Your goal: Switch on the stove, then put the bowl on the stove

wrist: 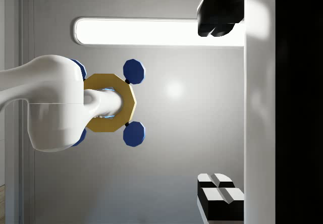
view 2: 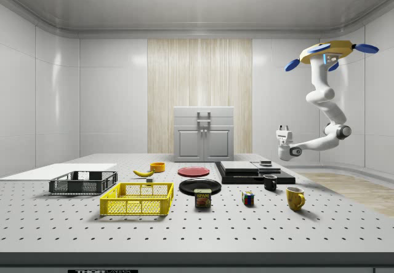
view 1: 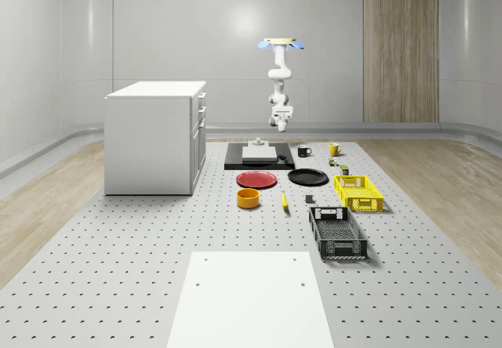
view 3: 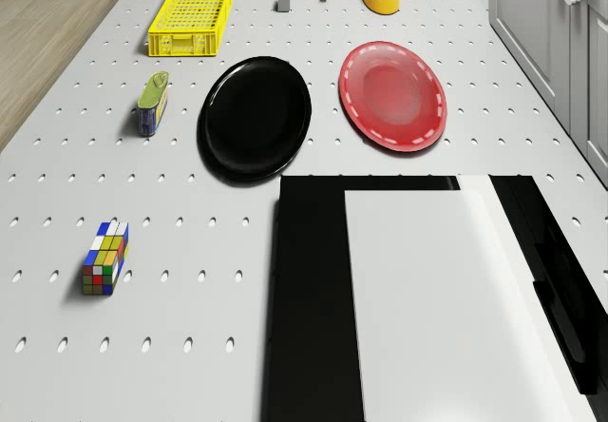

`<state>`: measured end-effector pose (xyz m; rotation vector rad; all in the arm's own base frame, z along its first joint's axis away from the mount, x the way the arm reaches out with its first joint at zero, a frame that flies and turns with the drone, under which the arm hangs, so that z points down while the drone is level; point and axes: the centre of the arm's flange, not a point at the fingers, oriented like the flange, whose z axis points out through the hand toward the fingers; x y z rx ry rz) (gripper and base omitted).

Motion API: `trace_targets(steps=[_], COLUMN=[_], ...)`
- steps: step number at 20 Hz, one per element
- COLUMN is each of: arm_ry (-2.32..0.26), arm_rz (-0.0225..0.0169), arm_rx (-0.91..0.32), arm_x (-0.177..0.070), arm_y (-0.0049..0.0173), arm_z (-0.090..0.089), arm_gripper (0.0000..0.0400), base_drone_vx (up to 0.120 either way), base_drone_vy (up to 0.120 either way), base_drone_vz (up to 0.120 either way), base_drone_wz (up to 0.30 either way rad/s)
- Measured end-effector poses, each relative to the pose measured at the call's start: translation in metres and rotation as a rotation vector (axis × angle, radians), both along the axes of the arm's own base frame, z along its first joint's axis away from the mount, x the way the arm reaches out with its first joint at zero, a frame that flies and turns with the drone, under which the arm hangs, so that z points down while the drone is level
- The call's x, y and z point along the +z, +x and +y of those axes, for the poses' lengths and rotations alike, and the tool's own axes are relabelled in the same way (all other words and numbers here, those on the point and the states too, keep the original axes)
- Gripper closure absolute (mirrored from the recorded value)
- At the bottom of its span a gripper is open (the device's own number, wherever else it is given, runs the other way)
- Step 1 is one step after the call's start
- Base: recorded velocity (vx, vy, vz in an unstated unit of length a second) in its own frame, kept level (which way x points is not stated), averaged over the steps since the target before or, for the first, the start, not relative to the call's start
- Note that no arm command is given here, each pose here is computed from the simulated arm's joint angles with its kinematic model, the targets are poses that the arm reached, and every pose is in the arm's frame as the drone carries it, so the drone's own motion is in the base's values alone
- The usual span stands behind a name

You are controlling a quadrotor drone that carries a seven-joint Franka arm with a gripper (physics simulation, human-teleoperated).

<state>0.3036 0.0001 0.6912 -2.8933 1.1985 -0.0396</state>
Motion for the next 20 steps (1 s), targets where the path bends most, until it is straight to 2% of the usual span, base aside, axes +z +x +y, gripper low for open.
trace_targets(steps=[20], arm_ry=[-0.023], arm_rz=[-0.0152], arm_rx=[0.0], arm_x=[0.0001], arm_y=[-0.0015], arm_z=[0.0023], arm_gripper=[0.0], base_drone_vx=[0.12], base_drone_vy=[-0.12], base_drone_vz=[0.0], base_drone_wz=[0.0])
